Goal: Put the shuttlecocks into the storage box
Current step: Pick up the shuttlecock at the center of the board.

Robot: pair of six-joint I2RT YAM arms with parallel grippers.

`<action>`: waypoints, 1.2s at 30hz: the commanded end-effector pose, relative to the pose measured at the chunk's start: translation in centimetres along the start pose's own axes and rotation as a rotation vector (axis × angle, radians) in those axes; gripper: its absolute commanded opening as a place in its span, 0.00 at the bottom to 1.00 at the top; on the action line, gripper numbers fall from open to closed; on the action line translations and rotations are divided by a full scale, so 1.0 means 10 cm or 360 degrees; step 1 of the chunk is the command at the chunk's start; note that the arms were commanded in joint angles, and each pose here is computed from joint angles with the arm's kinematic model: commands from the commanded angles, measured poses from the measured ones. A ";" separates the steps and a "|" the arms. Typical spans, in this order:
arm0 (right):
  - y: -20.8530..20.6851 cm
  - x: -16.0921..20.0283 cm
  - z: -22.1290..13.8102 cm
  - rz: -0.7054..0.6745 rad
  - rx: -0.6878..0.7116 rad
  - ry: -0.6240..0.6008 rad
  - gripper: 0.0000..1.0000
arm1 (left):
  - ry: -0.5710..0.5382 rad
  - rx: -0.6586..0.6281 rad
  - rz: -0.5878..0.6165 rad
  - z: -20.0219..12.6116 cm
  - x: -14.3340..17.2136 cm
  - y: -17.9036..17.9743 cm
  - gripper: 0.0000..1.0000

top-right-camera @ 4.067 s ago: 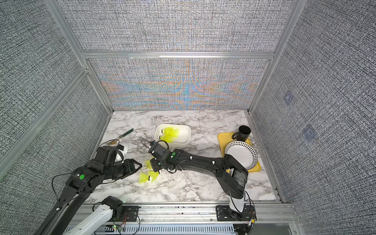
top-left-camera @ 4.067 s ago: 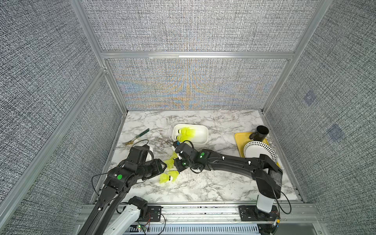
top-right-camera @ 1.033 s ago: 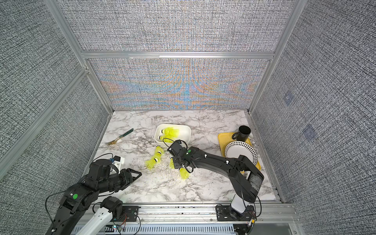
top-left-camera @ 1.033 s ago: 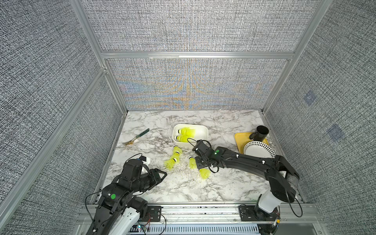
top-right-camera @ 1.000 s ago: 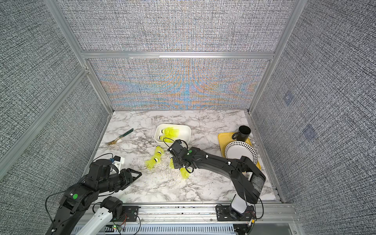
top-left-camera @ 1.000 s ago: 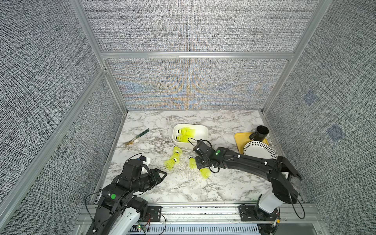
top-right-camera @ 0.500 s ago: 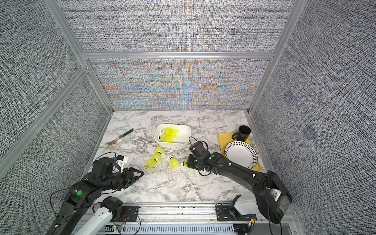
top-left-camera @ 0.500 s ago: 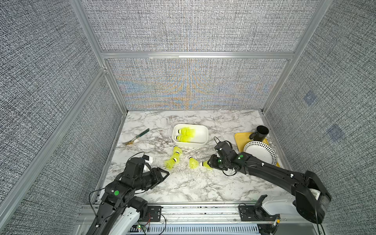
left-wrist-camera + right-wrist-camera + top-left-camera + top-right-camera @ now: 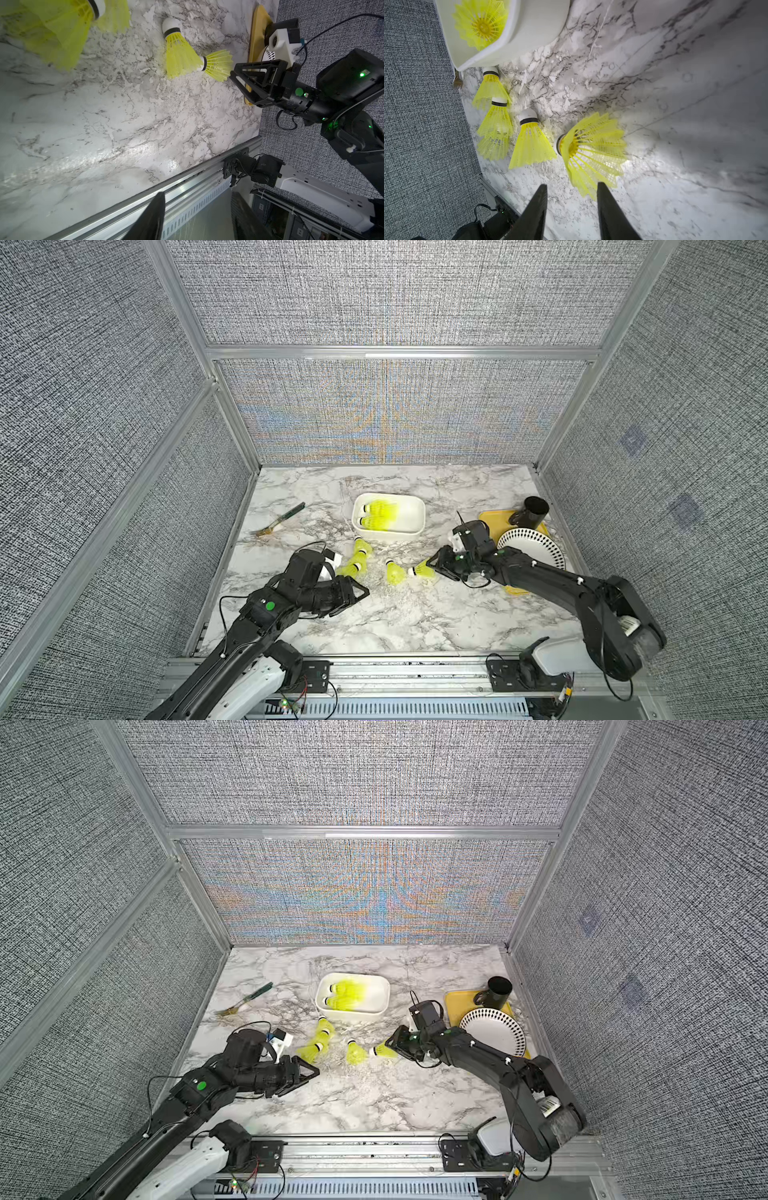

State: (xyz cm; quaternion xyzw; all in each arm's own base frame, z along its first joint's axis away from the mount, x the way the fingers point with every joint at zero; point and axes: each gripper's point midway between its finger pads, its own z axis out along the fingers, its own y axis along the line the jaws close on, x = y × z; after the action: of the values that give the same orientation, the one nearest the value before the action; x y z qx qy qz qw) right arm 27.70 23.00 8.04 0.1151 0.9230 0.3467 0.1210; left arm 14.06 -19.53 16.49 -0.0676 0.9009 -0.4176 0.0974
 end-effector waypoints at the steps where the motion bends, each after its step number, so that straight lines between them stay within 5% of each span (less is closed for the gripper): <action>1: 0.10 -0.03 0.03 -0.0071 -0.0066 0.0022 0.42 | -0.0085 0.0052 0.0032 0.02 -0.13 -0.11 0.54; 10: 0.02 0.00 0.18 -0.0083 -0.0045 0.0094 0.33 | -0.0093 0.0042 0.0033 0.03 -0.14 -0.11 0.54; 19: -0.03 -0.04 0.20 -0.0104 0.0019 0.0080 0.00 | -0.0094 0.0040 0.0031 0.08 -0.18 -0.13 0.54; 30: 0.49 -0.39 -0.41 -0.0228 0.0022 -0.0158 0.00 | -0.0212 -0.0003 0.0064 0.11 -0.52 -0.37 0.54; 36: 0.86 -0.74 -0.40 -0.0290 -0.0009 -0.0242 0.00 | -0.0260 -0.0079 0.0099 0.13 -0.84 -0.48 0.54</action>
State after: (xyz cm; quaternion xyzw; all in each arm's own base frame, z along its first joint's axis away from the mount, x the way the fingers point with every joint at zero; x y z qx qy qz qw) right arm 33.47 24.44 17.75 0.0630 0.9123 0.3426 0.2153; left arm 21.16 -22.02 19.91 -0.0839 0.8983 -0.4001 0.1609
